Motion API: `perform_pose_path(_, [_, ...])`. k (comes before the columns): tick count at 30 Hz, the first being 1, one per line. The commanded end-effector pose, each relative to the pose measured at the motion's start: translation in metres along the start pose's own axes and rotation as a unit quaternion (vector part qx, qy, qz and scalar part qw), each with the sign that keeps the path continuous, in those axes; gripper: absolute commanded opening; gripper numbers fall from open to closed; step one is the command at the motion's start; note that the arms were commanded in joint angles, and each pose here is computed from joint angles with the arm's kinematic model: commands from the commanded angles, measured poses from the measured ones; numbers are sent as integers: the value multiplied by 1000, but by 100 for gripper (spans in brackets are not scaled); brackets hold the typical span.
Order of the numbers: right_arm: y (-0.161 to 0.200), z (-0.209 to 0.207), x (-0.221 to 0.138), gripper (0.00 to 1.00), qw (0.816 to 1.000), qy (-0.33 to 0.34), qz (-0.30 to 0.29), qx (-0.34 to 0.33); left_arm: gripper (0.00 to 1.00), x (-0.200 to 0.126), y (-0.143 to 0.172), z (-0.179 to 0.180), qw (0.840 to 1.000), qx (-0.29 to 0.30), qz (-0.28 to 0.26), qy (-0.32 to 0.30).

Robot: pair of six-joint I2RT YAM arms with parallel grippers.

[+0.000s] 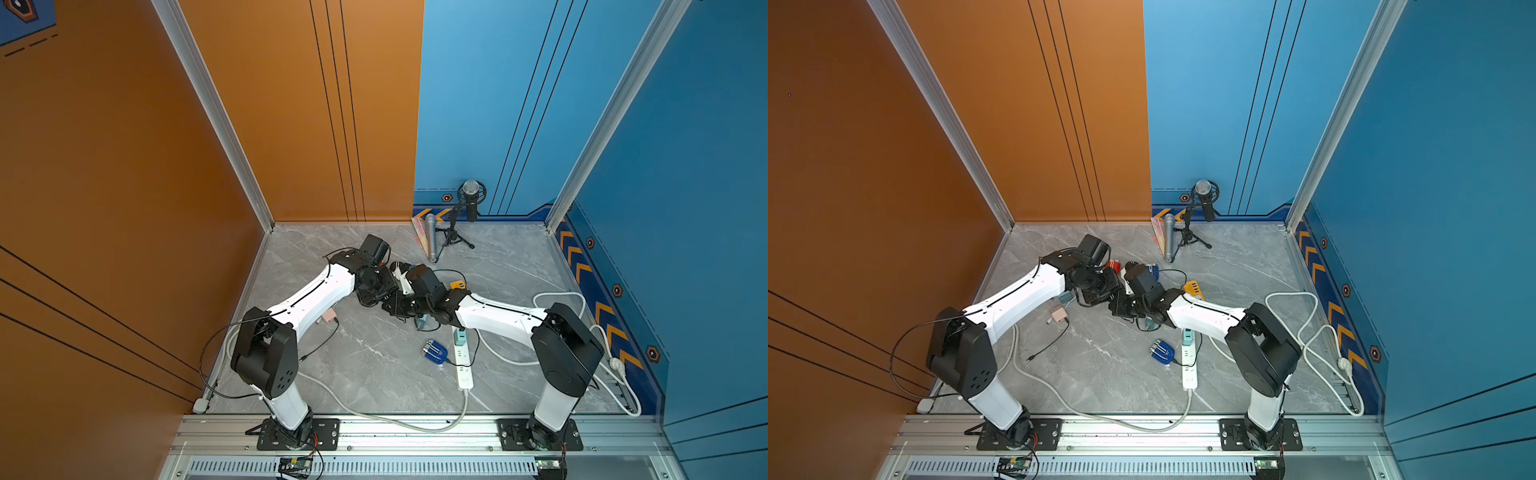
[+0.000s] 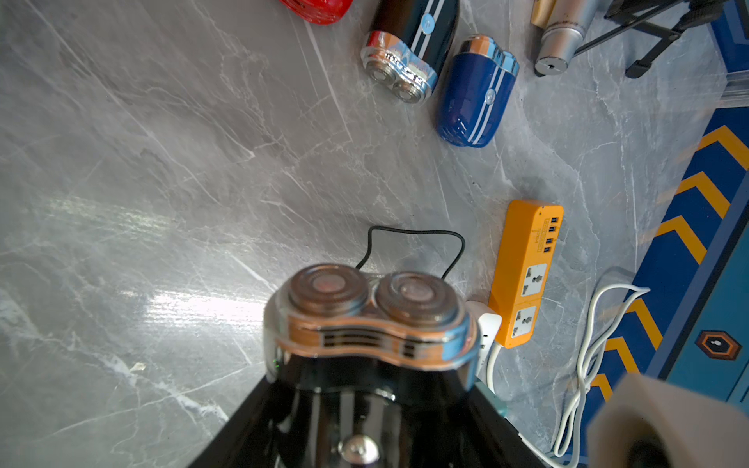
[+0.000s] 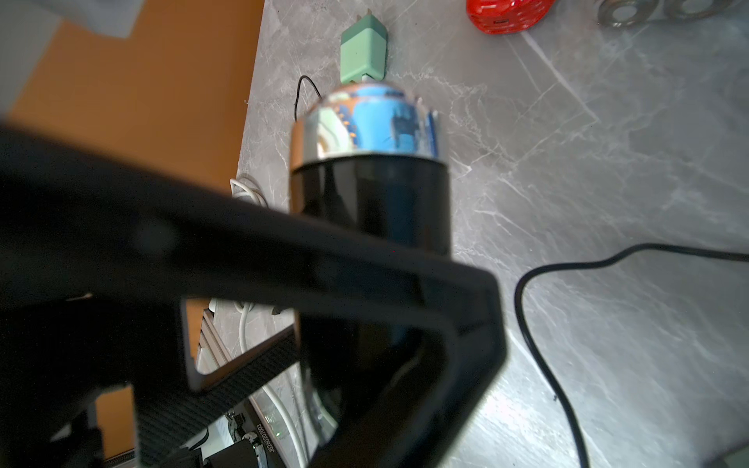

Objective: Unplug the electric shaver
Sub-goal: Remove the charging cable from the electric shaver.

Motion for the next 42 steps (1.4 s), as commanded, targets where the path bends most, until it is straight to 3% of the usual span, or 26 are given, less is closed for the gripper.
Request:
perform_pose_path(1, [9, -13, -17, 0, 999, 35, 2, -4, 43, -4, -21, -6, 999, -13, -40, 3])
perform_pose_path(14, [28, -6, -28, 0, 998, 12, 52, -30, 41, 12, -26, -10, 999, -12, -34, -1])
perform_pose_path(26, [25, -8, -38, 0, 997, 16, 60, -35, 41, 20, -25, -14, 999, 0, -37, -11])
perform_pose_path(36, [41, -27, -61, 0, 992, 50, 94, -61, 40, 41, -33, -7, 997, 80, -5, -22])
perform_pose_path(42, [42, -33, -68, 0, 991, 70, 88, -71, 39, 52, -45, 13, 994, 94, -3, -50])
Point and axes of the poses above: each gripper's point midway between its finger pads, its own x axis out along the fingers, its own z axis along the line the jaws close on, y = z × x, the point moved 3 cm from there along -x, back along the fingers, and after that the axes turned 6 degrees about -x, right-handed, at the moved point
